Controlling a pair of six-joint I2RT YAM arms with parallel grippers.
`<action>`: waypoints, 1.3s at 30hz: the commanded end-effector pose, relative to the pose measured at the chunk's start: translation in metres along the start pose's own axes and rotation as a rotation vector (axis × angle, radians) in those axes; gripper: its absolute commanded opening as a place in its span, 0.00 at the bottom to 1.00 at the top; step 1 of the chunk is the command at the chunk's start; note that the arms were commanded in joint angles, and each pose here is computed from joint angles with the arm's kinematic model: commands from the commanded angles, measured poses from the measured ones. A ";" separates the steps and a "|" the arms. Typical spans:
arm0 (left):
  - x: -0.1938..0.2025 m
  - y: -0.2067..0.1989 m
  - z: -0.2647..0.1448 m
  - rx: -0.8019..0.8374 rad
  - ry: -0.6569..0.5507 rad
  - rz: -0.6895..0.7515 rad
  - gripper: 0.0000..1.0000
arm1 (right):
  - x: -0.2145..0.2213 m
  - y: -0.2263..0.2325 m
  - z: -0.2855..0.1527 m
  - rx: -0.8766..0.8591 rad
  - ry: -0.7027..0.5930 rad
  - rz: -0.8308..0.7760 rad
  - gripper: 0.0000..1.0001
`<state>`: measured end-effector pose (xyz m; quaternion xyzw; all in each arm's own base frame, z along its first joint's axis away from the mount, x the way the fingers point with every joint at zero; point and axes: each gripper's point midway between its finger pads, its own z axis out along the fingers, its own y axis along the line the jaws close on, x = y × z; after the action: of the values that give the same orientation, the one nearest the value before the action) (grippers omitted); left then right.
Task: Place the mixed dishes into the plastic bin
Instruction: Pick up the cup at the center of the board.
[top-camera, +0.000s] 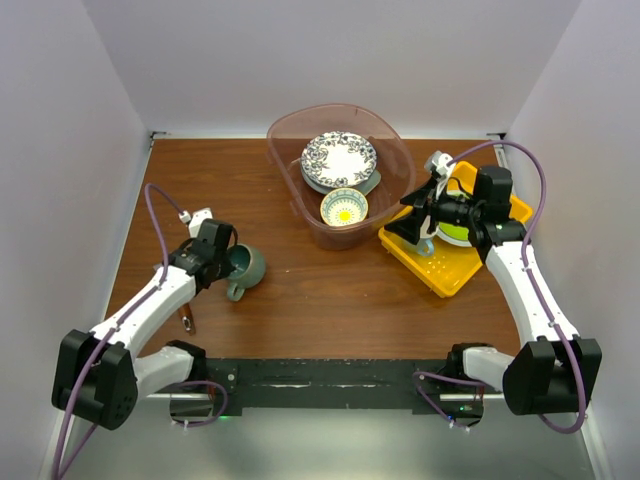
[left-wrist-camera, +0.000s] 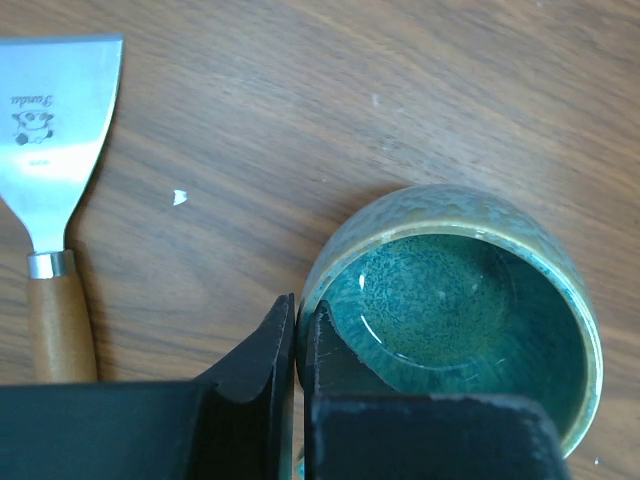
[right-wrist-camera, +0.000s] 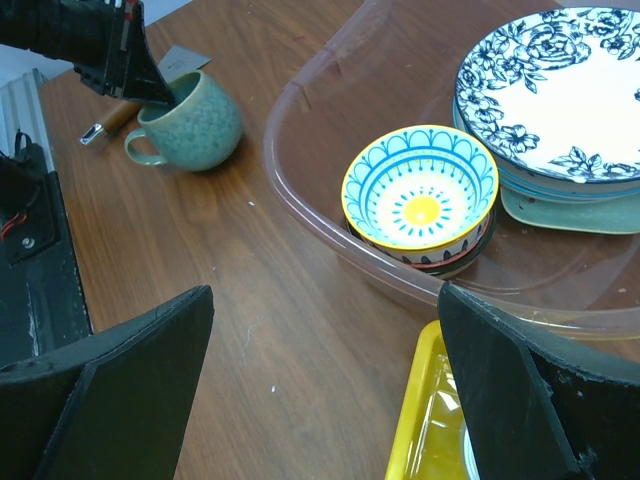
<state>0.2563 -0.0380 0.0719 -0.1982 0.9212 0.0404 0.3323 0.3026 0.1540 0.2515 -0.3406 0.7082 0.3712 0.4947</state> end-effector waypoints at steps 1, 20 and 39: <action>-0.027 -0.017 -0.009 0.078 -0.080 -0.041 0.00 | -0.019 0.005 -0.005 -0.008 -0.028 -0.052 0.98; -0.045 -0.033 -0.032 0.227 -0.173 -0.014 0.00 | -0.015 0.001 -0.004 0.002 -0.020 -0.044 0.98; -0.046 -0.043 -0.038 0.299 -0.188 0.012 0.00 | -0.014 -0.001 -0.003 0.006 -0.017 -0.045 0.98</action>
<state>0.2551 -0.0571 0.0951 -0.1336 0.9204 -0.0264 0.3665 0.3010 0.1540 0.2493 -0.3385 0.7116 0.3732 0.4896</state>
